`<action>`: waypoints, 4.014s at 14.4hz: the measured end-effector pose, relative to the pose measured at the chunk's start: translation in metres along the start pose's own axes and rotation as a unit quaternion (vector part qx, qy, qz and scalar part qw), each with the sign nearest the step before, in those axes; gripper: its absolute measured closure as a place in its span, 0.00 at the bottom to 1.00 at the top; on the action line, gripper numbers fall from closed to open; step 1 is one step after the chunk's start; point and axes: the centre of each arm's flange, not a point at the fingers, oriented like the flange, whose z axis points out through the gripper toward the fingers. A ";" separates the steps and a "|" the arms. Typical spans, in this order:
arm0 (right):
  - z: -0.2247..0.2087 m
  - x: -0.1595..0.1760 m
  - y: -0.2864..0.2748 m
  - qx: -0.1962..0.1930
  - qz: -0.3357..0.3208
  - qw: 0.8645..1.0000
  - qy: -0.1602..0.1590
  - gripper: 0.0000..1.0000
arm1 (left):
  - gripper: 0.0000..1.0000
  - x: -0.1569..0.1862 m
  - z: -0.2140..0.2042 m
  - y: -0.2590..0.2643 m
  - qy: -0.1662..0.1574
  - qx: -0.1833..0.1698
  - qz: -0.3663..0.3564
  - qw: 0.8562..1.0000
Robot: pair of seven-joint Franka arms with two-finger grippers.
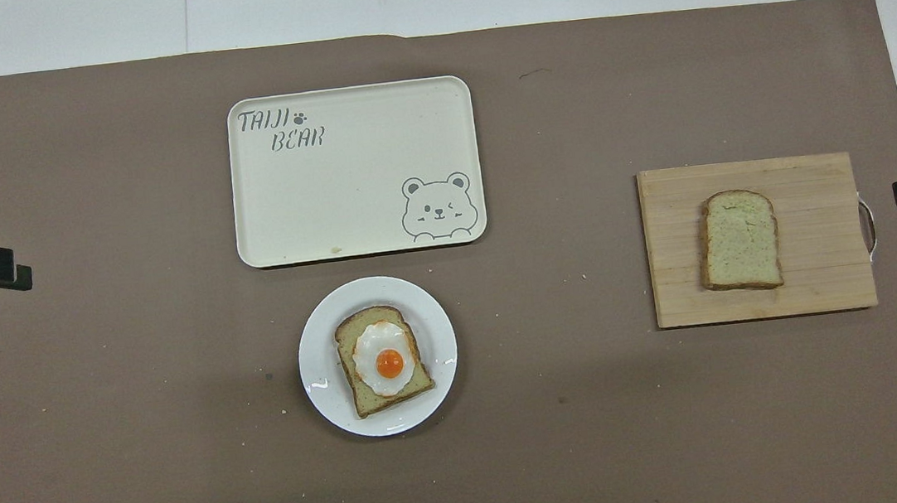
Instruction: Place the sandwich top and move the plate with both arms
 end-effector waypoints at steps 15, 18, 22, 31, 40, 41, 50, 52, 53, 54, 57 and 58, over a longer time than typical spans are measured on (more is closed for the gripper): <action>0.000 0.000 0.000 0.000 0.000 1.000 0.000 0.00 | 0.00 0.000 0.000 0.000 0.000 0.000 0.000 1.000; 0.000 0.000 0.000 0.000 0.000 1.000 0.000 0.00 | 0.00 0.000 0.000 0.000 0.000 0.000 0.000 1.000; 0.000 0.000 0.000 0.000 0.000 1.000 0.000 0.00 | 0.00 0.000 0.000 0.000 0.000 0.000 0.000 1.000; 0.000 0.000 0.000 0.000 0.000 1.000 0.000 0.00 | 0.00 0.000 0.000 0.000 0.000 0.000 0.000 1.000; 0.004 0.003 0.002 -0.001 0.002 1.000 0.011 0.00 | 0.00 0.000 0.000 0.000 0.000 0.000 0.000 1.000; 0.007 0.004 0.004 -0.001 0.004 1.000 0.011 0.00 | 0.00 0.000 0.000 0.000 0.000 0.000 0.000 1.000; 0.087 0.037 0.018 -0.008 0.015 0.999 0.041 0.00 | 0.00 0.000 0.000 0.000 0.000 0.000 0.000 1.000; 0.112 0.051 0.017 -0.011 0.015 0.999 0.040 0.00 | 0.00 0.000 0.000 0.000 0.000 0.000 0.000 1.000; 0.124 0.058 0.016 -0.008 0.016 0.999 0.041 0.00 | 0.00 0.000 0.000 0.000 0.000 0.000 0.000 1.000; 0.138 0.065 0.014 0.001 0.019 0.999 0.039 0.00 | 0.00 0.000 0.000 0.000 0.000 0.000 0.000 1.000; 0.179 0.081 0.012 0.014 0.026 0.999 0.033 0.00 | 0.00 0.000 0.000 0.000 0.000 0.000 0.000 1.000; 0.193 0.084 0.012 0.013 0.028 0.999 0.032 0.00 | 0.00 0.000 0.000 0.000 0.000 0.000 0.000 1.000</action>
